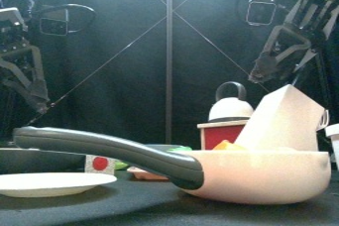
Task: Grab carrot top
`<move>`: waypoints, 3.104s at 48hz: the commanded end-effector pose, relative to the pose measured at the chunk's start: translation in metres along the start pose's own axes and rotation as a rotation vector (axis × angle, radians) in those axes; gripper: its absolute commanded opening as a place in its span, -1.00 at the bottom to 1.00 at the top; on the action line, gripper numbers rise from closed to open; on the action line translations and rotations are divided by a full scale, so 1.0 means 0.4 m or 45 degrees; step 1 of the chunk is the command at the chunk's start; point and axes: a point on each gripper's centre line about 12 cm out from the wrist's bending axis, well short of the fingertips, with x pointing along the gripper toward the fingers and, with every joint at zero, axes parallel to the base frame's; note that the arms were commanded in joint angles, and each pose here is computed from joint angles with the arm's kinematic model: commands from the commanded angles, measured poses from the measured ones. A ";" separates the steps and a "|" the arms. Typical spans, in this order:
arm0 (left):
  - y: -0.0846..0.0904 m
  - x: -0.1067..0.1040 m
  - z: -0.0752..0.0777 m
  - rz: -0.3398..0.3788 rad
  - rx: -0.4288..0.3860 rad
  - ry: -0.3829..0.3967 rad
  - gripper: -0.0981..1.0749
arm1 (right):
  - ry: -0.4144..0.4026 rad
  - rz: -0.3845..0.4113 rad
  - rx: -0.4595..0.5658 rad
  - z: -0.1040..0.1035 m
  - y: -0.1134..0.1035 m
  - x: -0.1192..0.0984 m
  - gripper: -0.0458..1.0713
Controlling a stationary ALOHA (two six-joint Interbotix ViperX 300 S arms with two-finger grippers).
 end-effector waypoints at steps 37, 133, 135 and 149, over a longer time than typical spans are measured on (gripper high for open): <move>-0.062 -0.036 0.144 -0.148 0.262 -0.351 0.54 | -0.038 -0.081 0.179 0.179 0.050 0.051 0.20; -0.055 -0.044 0.123 -0.321 0.312 -0.368 0.54 | 0.594 -0.273 -0.068 -0.044 0.286 0.279 0.23; -0.055 -0.043 0.122 -0.320 0.311 -0.365 0.54 | 0.591 -0.270 -0.071 -0.041 0.287 0.279 0.25; -0.055 -0.043 0.122 -0.320 0.311 -0.365 0.54 | 0.603 -0.282 -0.085 -0.048 0.283 0.281 0.53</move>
